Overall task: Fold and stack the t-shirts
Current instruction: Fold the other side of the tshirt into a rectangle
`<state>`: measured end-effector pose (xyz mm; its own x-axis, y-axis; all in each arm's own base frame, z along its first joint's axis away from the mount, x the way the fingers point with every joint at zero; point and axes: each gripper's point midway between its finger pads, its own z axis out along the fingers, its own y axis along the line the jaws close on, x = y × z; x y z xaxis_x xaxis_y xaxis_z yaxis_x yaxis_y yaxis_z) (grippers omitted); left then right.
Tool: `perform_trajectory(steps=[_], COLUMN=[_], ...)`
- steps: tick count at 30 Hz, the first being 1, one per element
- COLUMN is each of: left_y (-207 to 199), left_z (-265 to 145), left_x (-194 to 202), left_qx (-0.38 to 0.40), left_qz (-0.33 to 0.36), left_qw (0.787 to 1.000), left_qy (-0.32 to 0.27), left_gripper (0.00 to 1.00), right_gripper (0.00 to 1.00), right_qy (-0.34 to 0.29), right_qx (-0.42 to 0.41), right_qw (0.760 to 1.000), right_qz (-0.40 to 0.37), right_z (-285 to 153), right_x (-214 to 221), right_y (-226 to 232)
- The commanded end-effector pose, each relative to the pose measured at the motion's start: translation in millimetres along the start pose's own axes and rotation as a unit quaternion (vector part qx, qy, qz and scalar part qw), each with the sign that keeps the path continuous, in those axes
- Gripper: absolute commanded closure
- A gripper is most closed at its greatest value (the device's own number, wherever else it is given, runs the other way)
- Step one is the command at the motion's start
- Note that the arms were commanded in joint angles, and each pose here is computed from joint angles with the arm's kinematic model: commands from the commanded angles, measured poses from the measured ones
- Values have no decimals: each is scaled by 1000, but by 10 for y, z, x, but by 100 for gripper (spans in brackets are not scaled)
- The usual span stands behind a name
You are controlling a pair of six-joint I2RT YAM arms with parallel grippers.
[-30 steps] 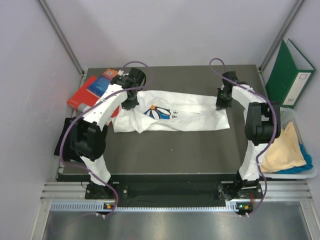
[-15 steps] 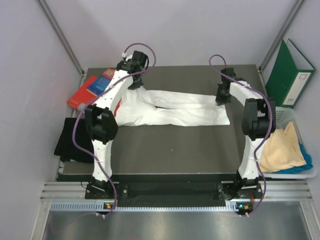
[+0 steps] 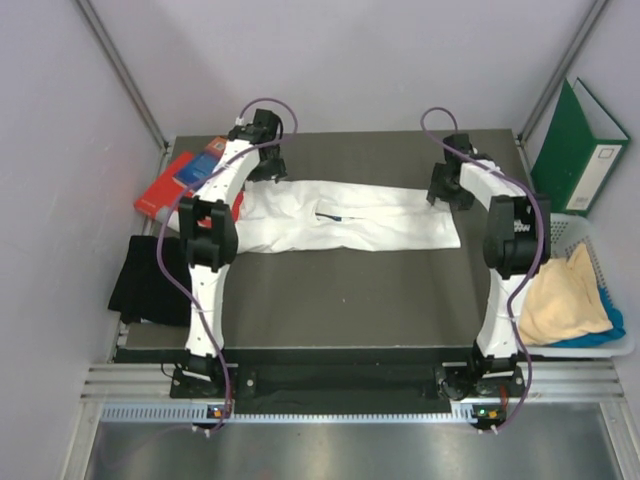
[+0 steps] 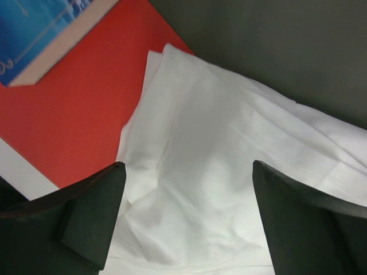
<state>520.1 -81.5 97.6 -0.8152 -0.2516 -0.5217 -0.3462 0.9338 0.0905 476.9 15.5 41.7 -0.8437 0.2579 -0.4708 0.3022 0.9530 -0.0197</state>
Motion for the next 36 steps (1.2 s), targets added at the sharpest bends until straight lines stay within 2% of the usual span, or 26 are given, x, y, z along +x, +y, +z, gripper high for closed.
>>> perform_trajectory(steps=[1,2,3,4,7,9,10,12,13,14,16,17,19,20,28,31,36], left_y=[-147,-185,-199,-163,-131,-102,-80,-65,-36,-5,-32,27,30,74,170,167,57], left_z=[-759,-869,-818,-1070,-1188,-1199,-1189,-1260,-1176,-1157,-1278,-1155,-1200,-1137,-823,-643,-340], left_x=[-440,-517,-299,-366,-71,115,333,520,745,851,979,1260,1317,1447,1686,1620,1644], left_qx=[105,126,134,157,178,182,191,205,202,197,229,215,235,225,165,138,105], left_qz=[-20,-27,-18,-27,-31,-40,-40,-61,-65,-87,-113,-135,-159,-173,-202,-205,-200], left_qw=[991,986,988,982,981,981,980,977,977,976,966,964,957,955,959,963,964], left_qy=[-79,-101,-78,-99,-78,-57,-29,-5,23,36,46,78,67,81,112,107,141], left_gripper=[1,1,1,1,1,1,1,1,1,1,1,1,1,1,1,1,1], right_gripper=[24,19,16,15,13,12,12,12,12,12,12,11,10,9,8,12,14], right_qy=[-133,-153,-163,-171,-169,-153,-157,-118,-120,-100,-103,-95,-106,-102,-117,-108,-85], right_qx=[-14,-26,-35,-39,-43,-46,-51,-60,-80,-83,-100,-107,-126,-128,-153,-158,-157], right_qw=[991,988,986,984,980,979,977,978,976,976,971,969,965,965,960,960,961], right_qz=[6,-1,-15,-39,-97,-127,-133,-160,-163,-173,-190,-199,-206,-207,-203,-204,-213], right_z=[-713,-887,-963,-1030,-1114,-1009,-1014,-736,-744,-548,-498,-383,-365,-284,-153,-101,-23], right_x=[-608,-652,-661,-675,-639,-590,-661,-501,-568,-484,-493,-442,-499,-485,-606,-563,-399], right_y=[-58,-43,45,96,351,581,667,870,1003,1075,1264,1330,1467,1488,1661,1664,1590])
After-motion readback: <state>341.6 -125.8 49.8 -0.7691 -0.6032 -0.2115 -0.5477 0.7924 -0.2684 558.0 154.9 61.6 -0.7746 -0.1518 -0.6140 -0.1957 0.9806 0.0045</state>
